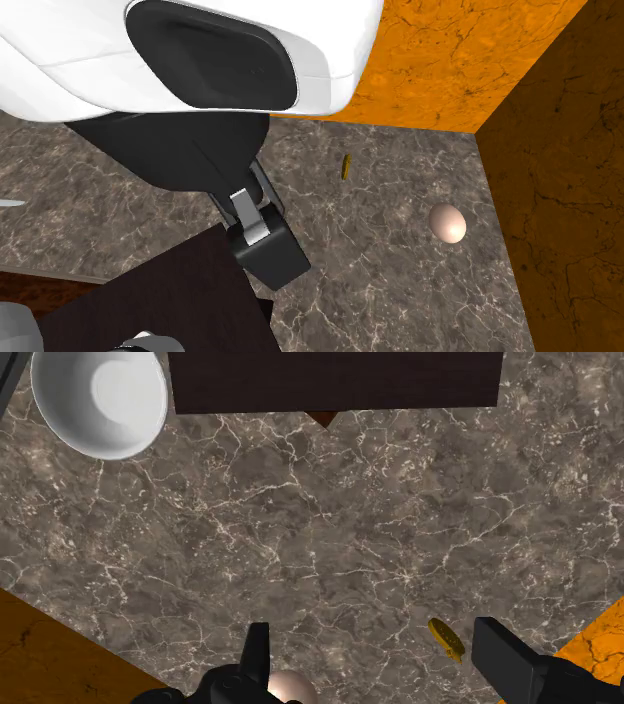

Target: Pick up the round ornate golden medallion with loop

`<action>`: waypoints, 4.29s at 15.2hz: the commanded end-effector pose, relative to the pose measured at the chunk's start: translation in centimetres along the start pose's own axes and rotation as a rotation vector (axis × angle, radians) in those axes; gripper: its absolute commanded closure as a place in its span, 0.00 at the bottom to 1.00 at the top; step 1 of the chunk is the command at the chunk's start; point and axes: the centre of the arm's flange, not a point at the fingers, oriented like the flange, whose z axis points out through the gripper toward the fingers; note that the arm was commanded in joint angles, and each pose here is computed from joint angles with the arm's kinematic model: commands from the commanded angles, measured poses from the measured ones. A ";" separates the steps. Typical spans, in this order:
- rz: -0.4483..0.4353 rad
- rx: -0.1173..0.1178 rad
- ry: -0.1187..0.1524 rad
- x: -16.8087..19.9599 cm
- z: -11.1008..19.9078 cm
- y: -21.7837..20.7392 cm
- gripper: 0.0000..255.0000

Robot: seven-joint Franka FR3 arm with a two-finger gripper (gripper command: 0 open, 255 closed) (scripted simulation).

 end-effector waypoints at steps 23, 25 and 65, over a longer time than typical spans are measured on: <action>-0.521 0.046 -0.120 19.7 20.9 -9.0 0.00; -0.568 0.050 -0.131 21.1 22.9 -10.3 0.00; -0.935 0.083 -0.215 28.4 39.7 -22.9 1.00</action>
